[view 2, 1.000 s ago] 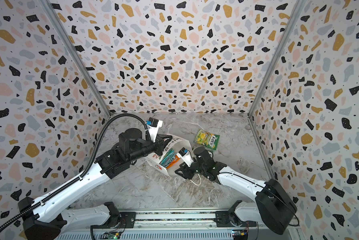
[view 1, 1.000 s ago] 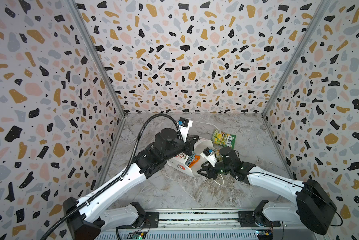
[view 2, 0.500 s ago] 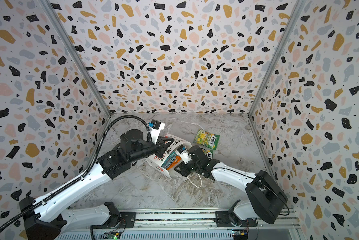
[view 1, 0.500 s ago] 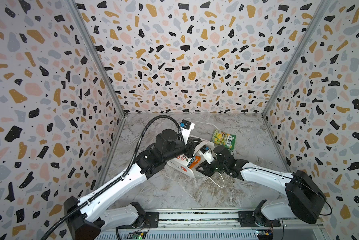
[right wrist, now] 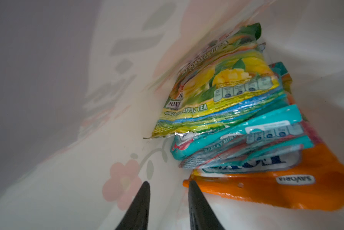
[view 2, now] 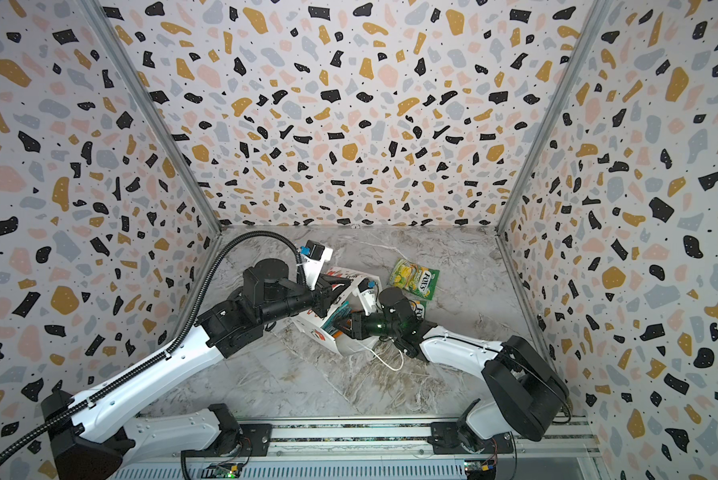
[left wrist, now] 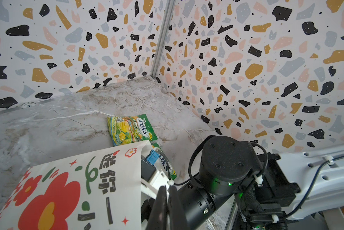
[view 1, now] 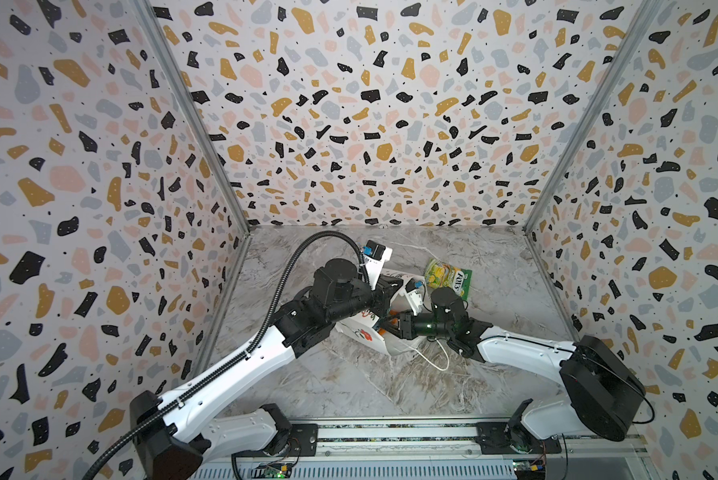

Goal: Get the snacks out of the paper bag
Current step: 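Reach the right gripper into the bag and close on the teal Mint Blossom packet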

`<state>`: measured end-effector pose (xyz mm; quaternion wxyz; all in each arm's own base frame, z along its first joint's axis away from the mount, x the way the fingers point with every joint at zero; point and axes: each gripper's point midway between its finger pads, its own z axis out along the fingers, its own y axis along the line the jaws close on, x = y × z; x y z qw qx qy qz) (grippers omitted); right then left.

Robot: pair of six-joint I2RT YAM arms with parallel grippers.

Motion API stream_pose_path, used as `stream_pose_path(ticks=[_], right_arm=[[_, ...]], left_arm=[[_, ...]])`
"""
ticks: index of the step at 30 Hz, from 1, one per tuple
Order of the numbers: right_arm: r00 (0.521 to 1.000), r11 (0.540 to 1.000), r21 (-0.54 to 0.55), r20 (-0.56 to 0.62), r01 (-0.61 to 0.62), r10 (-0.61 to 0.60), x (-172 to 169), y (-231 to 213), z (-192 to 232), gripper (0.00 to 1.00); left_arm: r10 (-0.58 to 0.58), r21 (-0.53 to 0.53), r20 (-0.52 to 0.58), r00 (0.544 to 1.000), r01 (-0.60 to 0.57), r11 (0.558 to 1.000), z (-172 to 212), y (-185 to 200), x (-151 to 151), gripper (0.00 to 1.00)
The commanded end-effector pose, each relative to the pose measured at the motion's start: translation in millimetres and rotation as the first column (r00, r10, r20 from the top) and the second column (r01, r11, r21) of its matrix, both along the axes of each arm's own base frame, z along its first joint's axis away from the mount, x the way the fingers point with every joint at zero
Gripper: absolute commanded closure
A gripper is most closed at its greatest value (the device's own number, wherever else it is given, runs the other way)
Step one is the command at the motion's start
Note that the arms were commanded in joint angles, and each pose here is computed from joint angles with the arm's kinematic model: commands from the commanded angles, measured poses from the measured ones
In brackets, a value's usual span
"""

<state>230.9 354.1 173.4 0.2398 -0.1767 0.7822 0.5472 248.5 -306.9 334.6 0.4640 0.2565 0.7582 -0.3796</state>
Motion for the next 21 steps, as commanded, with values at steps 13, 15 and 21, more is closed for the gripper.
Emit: stream_pose_path(ticks=[13,15,21], right_arm=[[0.977,0.978,0.161,-0.185,0.134,-0.104,17,19,15,0.67],[0.967,0.975,0.118,-0.2,0.186,-0.16,24,15,8,0.67],[0.932,0.951,-0.005,-0.2,0.309,-0.304,39,-1,-12,0.66]], left_arm=[[-0.034,-0.026,0.041,0.999,0.035,0.999,14,-9,-4,1.0],[-0.034,-0.026,0.042,0.999,0.035,0.999,15,-8,-4,1.0],[-0.032,-0.024,0.049,0.998,0.033,0.999,16,-7,-5,1.0]])
